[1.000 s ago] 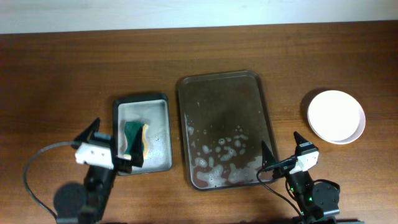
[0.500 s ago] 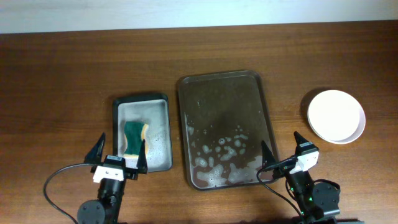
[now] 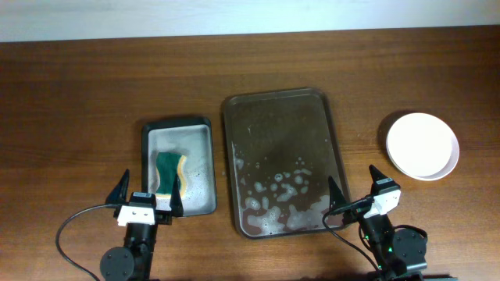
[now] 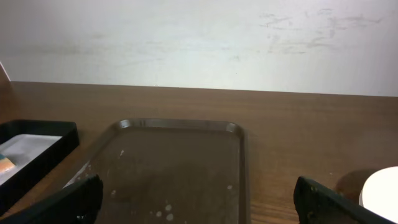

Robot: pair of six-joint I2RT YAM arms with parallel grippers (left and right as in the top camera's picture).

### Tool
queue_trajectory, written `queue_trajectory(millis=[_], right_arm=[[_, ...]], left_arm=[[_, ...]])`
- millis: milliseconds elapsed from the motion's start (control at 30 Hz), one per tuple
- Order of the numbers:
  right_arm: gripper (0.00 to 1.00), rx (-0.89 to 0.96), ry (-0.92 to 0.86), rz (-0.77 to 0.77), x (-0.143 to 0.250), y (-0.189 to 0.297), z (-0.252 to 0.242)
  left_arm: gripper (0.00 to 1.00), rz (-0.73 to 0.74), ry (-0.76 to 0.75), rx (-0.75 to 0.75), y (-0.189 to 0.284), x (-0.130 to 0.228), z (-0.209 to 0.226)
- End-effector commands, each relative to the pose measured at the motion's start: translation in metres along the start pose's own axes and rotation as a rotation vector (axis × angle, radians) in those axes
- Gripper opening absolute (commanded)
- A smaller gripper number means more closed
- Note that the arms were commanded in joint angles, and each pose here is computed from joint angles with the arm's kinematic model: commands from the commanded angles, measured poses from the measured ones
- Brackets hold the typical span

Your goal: Clean dirty plates on tray and stack at the side

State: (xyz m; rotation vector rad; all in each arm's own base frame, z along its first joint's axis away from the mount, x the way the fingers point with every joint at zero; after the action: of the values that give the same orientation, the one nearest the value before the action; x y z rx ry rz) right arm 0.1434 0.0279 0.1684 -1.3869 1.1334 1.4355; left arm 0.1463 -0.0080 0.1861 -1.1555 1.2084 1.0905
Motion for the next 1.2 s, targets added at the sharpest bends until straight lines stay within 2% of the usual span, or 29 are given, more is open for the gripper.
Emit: queue_trajectory(millis=[0, 133, 1167], right_arm=[[0.99, -0.009, 0.007, -0.001, 0.002, 0.000, 0.000], [0.99, -0.009, 0.007, -0.001, 0.002, 0.000, 0.000], [0.99, -0.009, 0.007, -0.001, 0.002, 0.000, 0.000]], left_arm=[[0.99, 0.006, -0.016, -0.016, 0.000, 0.002, 0.001], [0.99, 0.134, -0.004, -0.017, 0.002, 0.021, 0.001], [0.99, 0.137, -0.004, -0.018, 0.001, 0.021, 0.002]])
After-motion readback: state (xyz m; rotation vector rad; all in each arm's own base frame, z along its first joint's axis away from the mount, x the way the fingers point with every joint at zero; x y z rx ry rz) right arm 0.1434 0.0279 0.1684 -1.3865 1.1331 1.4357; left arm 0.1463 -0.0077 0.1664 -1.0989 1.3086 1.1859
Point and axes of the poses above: each gripper's point midway between its finger pads, its own y axis back along the fingers, its own z axis along the line the jaws close on, x = y × z, the point moved 10 cm from there along y, back along the fingers, and after that the axes turned 5 degrees about y, right-handed, at the moved point
